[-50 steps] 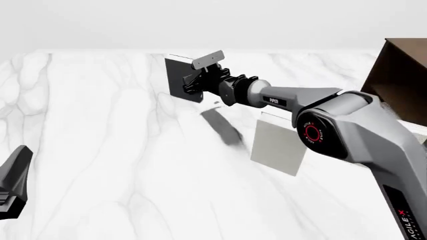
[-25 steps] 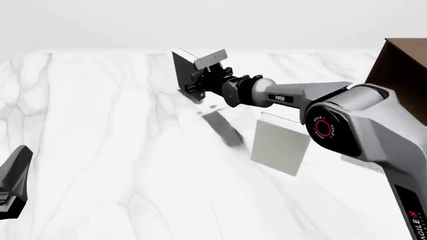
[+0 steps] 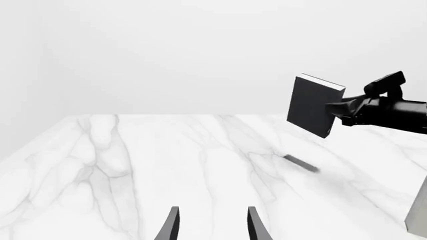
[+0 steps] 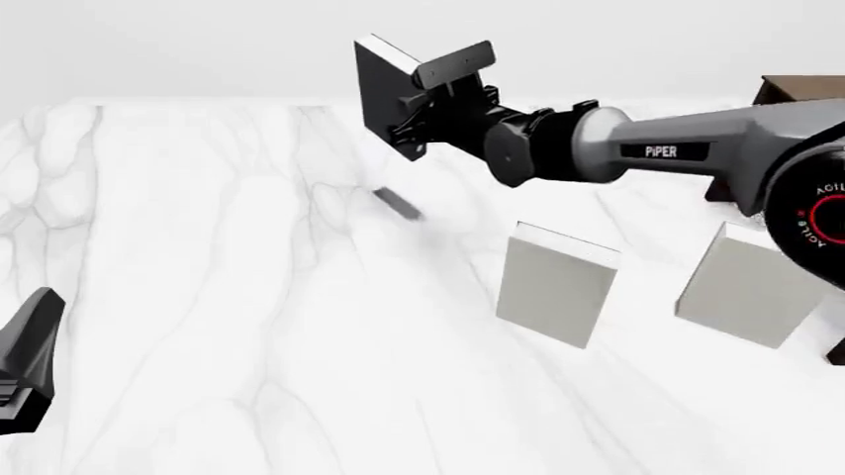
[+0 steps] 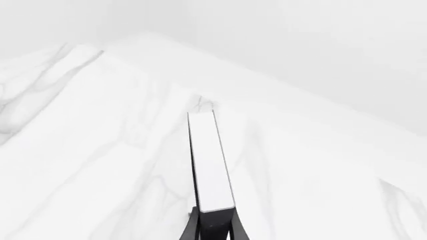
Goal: Pick up the book on the left and place it on top of the shelf.
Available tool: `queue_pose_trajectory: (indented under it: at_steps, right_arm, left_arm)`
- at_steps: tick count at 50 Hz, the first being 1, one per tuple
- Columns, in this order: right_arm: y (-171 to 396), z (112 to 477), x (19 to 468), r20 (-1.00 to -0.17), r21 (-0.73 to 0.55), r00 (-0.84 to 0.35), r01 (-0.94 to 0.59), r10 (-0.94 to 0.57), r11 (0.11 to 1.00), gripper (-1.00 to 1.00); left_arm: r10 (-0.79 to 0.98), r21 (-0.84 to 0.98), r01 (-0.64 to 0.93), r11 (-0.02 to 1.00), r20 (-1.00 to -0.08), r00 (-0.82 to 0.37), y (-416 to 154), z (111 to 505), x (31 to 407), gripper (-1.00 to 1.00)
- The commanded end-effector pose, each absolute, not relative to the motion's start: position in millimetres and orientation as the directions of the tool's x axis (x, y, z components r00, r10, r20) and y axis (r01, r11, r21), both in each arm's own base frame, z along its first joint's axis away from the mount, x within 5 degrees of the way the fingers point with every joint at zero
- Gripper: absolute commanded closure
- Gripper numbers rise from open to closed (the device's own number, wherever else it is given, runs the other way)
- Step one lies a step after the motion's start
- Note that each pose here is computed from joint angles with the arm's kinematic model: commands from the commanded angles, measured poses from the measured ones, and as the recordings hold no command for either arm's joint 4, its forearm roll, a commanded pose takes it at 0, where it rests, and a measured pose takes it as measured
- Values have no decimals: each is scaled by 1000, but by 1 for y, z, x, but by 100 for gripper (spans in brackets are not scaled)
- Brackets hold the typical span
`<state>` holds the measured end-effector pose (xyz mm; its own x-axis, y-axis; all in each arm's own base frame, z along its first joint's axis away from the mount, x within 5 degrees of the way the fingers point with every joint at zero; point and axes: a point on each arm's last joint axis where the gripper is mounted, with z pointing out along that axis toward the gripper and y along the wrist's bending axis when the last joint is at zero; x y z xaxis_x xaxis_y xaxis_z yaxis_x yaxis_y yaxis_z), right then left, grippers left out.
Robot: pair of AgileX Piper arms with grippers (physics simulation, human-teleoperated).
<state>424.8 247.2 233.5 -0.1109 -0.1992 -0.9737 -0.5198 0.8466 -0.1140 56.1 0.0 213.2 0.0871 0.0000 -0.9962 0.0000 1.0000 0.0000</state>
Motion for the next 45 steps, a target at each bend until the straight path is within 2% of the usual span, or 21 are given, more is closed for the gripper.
queue_pose_trajectory:
  at_steps: [1, 23, 45]
  right_arm:
    - [227, 278, 383, -984, -112, -58, -520, -166, 847, 100]
    - [184, 328, 302, -986, -152, 17, -525, -168, 838, 100]
    - [147, 358, 248, -985, -175, 83, -502, -154, 847, 100]
  left_arm:
    - [0, 0, 0, 1000, -996, 87, 0, 213, 56, -100]
    - [0, 0, 0, 1000, -996, 87, 0, 213, 56, -100]
    - [0, 0, 0, 1000, -996, 87, 0, 213, 56, -100]
